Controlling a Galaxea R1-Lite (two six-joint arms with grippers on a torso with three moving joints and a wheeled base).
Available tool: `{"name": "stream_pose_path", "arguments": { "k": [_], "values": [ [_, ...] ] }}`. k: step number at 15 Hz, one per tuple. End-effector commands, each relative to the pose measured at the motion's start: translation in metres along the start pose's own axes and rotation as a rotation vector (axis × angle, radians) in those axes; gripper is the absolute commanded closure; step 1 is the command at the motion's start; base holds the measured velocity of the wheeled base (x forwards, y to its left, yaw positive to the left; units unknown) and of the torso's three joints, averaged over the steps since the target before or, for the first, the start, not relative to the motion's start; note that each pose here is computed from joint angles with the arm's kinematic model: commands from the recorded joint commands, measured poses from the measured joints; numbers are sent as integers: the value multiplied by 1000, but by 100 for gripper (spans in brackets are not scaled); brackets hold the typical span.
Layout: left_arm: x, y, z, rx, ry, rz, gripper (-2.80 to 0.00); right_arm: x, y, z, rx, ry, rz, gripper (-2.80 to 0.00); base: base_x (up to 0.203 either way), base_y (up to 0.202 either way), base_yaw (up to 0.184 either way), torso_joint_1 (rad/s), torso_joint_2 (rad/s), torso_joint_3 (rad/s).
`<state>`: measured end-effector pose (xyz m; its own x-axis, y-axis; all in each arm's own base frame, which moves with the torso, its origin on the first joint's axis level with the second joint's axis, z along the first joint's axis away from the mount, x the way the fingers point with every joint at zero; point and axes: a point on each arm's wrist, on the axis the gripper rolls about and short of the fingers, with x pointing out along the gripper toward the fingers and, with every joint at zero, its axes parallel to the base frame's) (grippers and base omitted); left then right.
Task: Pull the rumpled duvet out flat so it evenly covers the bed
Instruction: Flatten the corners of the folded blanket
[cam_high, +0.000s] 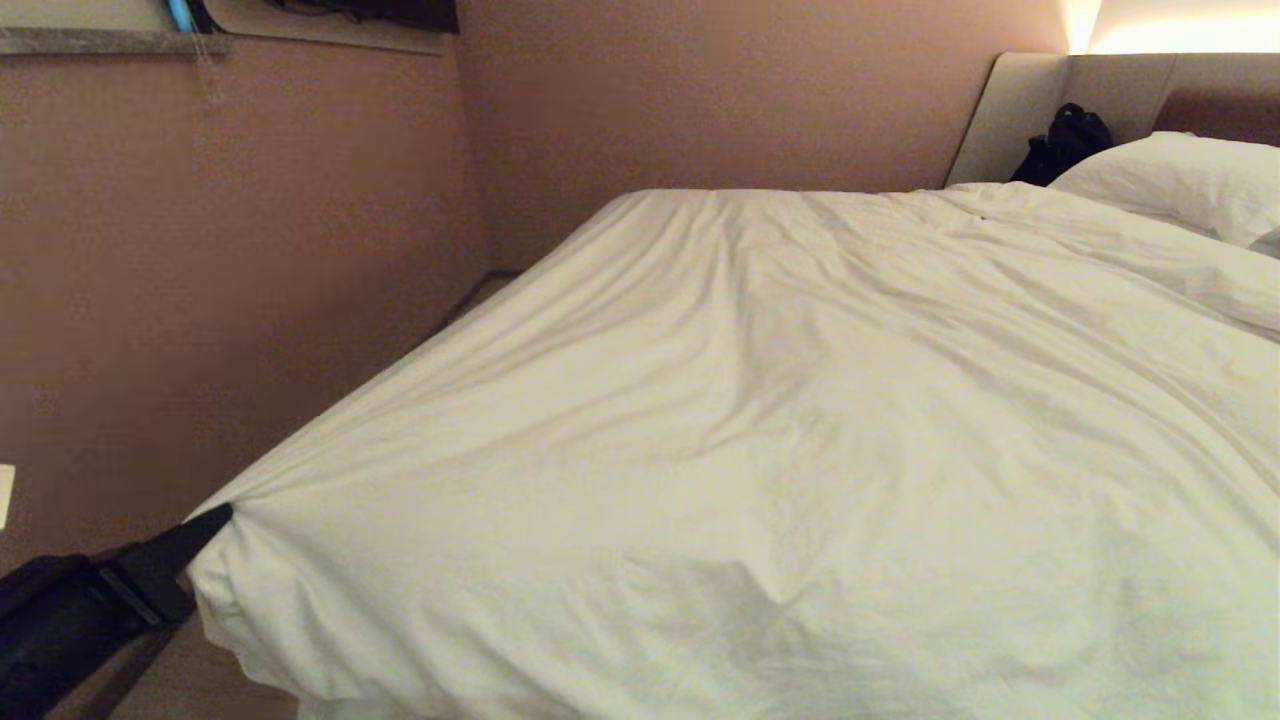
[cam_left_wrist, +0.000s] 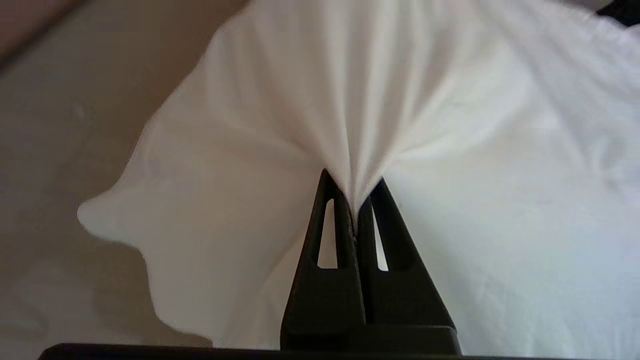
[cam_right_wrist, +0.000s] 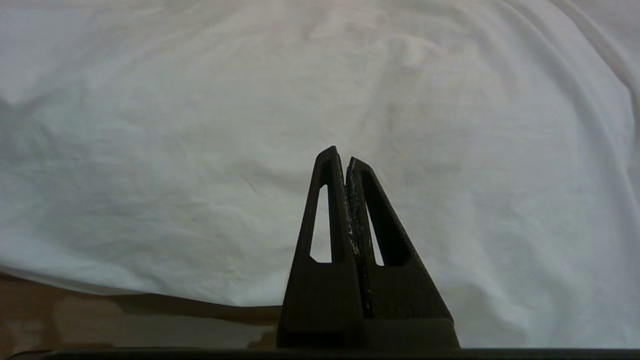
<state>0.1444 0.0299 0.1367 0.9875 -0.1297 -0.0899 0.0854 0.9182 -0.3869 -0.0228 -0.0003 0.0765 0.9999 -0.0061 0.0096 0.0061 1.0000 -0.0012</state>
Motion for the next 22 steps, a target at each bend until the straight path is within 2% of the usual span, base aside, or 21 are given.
{"name": "stream_pose_path", "arguments": {
  "k": [1, 5, 9, 11, 14, 17, 19, 20, 22],
  "values": [
    [-27, -21, 26, 45, -108, -43, 0, 0, 0, 0, 0, -1, 0, 0, 0, 0, 0, 0, 0, 0],
    [-56, -47, 56, -3, -3, -34, 0, 0, 0, 0, 0, -1, 0, 0, 0, 0, 0, 0, 0, 0],
    [-63, -51, 58, 1, -9, -44, 0, 0, 0, 0, 0, -1, 0, 0, 0, 0, 0, 0, 0, 0],
    [-62, -49, 55, -10, 14, -32, 0, 0, 0, 0, 0, -1, 1, 0, 0, 0, 0, 0, 0, 0],
    [-56, -43, 46, -65, 126, 25, 0, 0, 0, 0, 0, -3, 0, 0, 0, 0, 0, 0, 0, 0],
    [-59, -40, 39, -87, 164, 120, 0, 0, 0, 0, 0, -1, 0, 0, 0, 0, 0, 0, 0, 0],
    [-56, -36, 36, -112, 223, 183, 0, 0, 0, 0, 0, -1, 1, 0, 0, 0, 0, 0, 0, 0],
    [-51, -33, 34, -133, 264, 201, 0, 0, 0, 0, 0, -3, 1, 0, 0, 0, 0, 0, 0, 0],
    [-34, -24, 30, -231, 357, 255, 0, 0, 0, 0, 0, -1, 0, 0, 0, 0, 0, 0, 0, 0]
  ]
}}
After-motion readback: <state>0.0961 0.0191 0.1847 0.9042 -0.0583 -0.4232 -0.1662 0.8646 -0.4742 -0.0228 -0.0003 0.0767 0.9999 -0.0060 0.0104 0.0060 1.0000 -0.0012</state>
